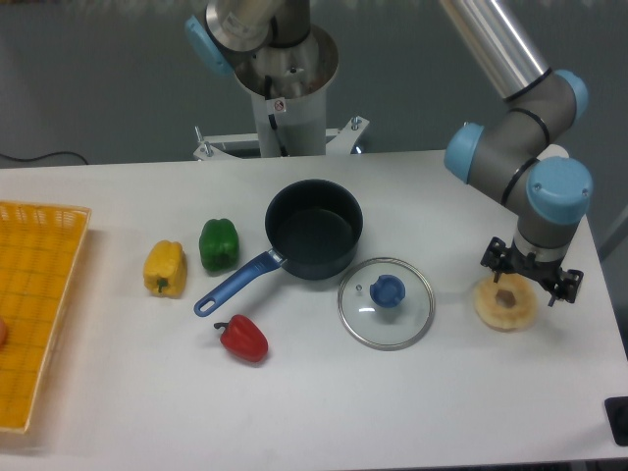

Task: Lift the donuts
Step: 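Lower the open gripper around the donut ring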

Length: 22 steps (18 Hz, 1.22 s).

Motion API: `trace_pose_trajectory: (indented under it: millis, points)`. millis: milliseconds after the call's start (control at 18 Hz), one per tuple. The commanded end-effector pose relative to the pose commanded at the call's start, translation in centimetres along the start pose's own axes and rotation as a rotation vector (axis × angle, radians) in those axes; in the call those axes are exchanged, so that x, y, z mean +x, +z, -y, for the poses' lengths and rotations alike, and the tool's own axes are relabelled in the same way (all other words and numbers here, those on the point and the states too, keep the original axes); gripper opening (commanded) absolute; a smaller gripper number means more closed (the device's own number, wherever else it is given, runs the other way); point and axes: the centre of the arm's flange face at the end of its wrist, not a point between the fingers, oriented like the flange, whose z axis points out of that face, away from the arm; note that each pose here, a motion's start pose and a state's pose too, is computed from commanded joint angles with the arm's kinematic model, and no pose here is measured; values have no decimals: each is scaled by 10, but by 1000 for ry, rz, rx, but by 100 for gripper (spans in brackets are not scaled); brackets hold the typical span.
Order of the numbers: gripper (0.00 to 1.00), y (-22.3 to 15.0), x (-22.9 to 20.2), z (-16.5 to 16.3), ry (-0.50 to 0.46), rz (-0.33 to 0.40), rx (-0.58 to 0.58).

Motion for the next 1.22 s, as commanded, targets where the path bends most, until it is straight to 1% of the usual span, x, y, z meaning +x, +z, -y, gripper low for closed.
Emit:
trace_pose_trajectory:
  millis: [278, 722, 833, 944, 1056, 1222]
  points:
    - [100, 11, -8, 3, 0, -1, 0]
    - [100, 12, -10, 5, 9, 1, 2]
    - [100, 9, -11, 11, 20, 16, 8]
    - [100, 15, -9, 20, 33, 13, 10]
    - [100, 14, -9, 22, 37, 14, 12]
    - [100, 13, -8, 26, 54, 8, 45]
